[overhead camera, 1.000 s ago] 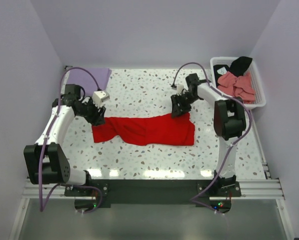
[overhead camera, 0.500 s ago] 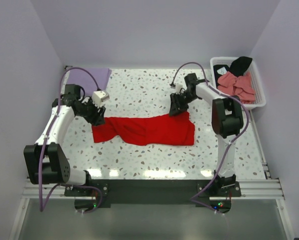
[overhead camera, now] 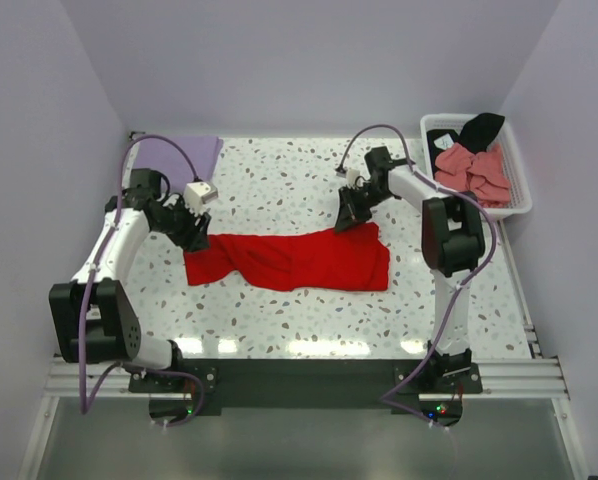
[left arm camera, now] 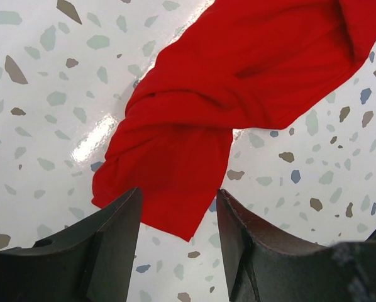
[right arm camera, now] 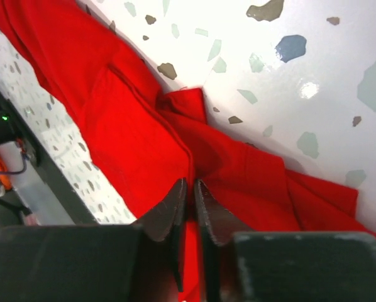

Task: Fold and stack the t-shirts
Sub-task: Flatten the tshirt out

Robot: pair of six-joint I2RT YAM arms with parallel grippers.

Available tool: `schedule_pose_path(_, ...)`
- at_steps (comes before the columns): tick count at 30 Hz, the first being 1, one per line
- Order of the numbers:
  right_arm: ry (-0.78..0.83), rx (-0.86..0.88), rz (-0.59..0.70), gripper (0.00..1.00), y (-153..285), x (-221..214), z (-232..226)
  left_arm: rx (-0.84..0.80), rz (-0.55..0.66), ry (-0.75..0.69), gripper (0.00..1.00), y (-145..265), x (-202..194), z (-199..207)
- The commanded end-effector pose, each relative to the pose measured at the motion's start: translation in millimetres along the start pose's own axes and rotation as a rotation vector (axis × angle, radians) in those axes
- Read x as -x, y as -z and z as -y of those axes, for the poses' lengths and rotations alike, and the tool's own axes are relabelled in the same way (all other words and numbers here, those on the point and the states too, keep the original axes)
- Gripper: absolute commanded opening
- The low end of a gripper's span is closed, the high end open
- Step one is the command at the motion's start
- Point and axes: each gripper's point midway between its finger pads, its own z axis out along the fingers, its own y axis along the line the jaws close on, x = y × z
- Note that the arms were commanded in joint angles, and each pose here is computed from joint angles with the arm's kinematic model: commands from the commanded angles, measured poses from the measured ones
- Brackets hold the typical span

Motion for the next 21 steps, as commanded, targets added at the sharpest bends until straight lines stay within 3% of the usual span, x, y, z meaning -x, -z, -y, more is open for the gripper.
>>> schedule_pose_path(1,0.013,0.064,0.048,0.0,11,18,-22,0.038,0.04,0.01,0.56,4,13,-17)
schedule_pose_path(6,0.185,0.104,0.037,0.0,47,5,-53,0.085,0.018,0.034,0.56,0,11,-47)
schedule_pose_path(14,0.34,0.043,0.217,0.0,161,7,-79,0.071,-0.026,0.027,0.65,-19,9,-87)
schedule_pose_path(17,0.379,-0.003,0.233,0.0,185,-3,-82,0.026,-0.039,0.011,0.72,-31,1,-86)
schedule_pose_path(21,0.385,-0.031,0.195,0.0,184,-25,-79,-0.034,-0.074,0.005,0.73,-49,-14,-79)
